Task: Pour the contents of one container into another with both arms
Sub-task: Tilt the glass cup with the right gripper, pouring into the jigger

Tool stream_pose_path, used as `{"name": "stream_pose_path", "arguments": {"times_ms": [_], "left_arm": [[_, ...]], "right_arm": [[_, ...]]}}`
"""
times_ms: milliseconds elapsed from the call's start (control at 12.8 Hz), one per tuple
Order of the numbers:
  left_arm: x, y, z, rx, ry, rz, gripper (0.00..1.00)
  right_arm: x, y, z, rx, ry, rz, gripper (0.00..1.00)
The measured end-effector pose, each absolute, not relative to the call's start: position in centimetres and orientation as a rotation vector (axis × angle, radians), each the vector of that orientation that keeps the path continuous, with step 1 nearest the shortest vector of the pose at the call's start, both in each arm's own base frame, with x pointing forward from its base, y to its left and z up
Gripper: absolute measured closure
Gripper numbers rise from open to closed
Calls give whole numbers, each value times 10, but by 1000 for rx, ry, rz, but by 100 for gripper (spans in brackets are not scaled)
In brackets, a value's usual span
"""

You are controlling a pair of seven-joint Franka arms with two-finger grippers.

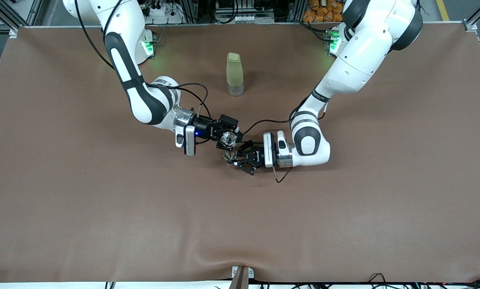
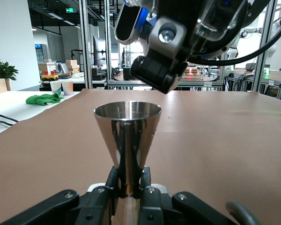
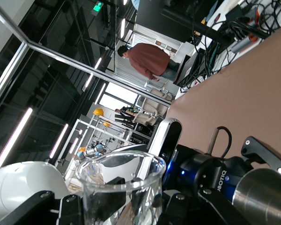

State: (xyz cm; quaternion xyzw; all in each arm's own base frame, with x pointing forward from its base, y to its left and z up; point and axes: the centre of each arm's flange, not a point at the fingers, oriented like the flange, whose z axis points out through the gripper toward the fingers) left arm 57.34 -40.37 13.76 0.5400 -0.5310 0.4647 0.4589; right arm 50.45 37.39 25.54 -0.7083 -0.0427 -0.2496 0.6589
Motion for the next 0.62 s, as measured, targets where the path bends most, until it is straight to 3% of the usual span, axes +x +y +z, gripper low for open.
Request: {"name": "stream_pose_path", "arguments": {"times_ms": [623], "left_arm": [[573,-405,138,1328,-1308,1144,79]], "right_arm": [[503,376,256,-1594,13,-452,85]]}}
